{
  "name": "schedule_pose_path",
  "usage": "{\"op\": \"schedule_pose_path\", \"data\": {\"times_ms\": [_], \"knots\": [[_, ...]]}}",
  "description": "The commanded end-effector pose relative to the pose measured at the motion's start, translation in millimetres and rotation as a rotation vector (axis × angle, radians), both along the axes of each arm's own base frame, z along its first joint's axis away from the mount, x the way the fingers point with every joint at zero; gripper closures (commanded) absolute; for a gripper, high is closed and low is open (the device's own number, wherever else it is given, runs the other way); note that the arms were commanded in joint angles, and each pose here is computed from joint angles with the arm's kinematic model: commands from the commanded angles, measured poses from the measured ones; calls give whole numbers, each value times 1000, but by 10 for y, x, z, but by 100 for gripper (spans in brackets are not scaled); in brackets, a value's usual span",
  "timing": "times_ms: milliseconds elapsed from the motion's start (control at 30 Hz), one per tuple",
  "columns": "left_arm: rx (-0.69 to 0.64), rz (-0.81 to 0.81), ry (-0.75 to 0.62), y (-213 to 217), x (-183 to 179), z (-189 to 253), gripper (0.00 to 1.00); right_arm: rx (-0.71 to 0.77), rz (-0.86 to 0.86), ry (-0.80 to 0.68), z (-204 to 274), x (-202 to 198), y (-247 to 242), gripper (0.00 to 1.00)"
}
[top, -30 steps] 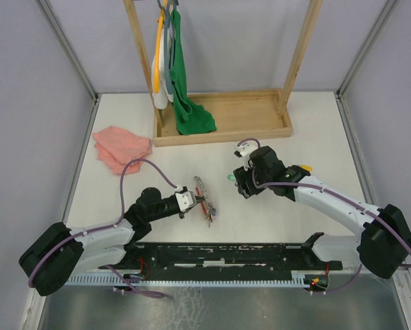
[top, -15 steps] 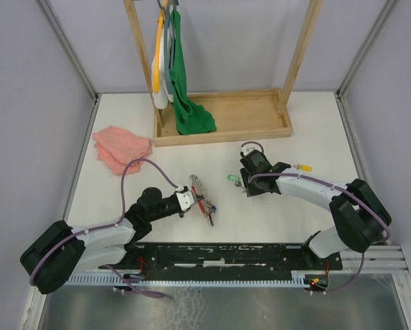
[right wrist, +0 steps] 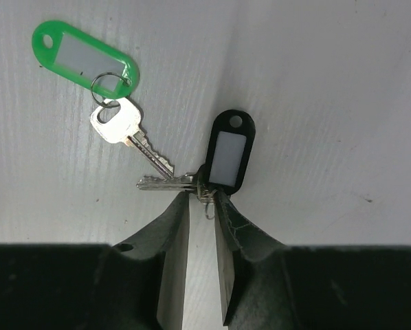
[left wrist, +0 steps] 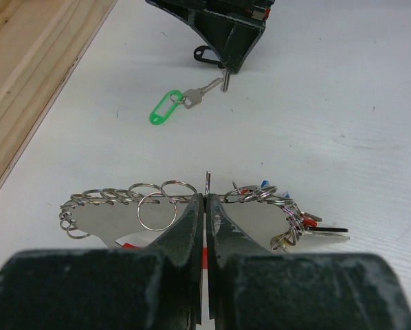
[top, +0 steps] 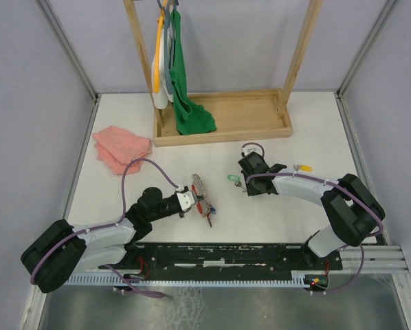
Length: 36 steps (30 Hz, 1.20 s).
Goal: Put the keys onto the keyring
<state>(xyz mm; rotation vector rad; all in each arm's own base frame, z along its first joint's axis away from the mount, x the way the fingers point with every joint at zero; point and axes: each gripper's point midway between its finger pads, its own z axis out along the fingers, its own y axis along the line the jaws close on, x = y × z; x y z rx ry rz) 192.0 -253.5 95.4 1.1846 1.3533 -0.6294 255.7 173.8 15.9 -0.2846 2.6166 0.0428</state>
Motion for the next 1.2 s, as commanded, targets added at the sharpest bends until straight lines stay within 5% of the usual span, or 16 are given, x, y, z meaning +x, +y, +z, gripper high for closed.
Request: {"op": "schedule_pose_path", "data": {"times_ms": [0, 467, 700, 900, 1167], "knots": [[-50, -16, -98, -81, 76, 267, 97, -17, -44, -38, 3, 70, -58, 72], [-48, -16, -95, -83, 76, 269, 97, 19, -20, -78, 413, 30, -71, 99], [-70, -11, -107, -70, 68, 346, 97, -82, -66, -57, 760, -121, -363, 100], [-77, 7, -102, -60, 92, 358, 97, -172, -297, -193, 975, 48, -714, 100], [-74, 36, -93, -43, 139, 347, 97, -45, -405, -161, 484, 39, -540, 100]]}}
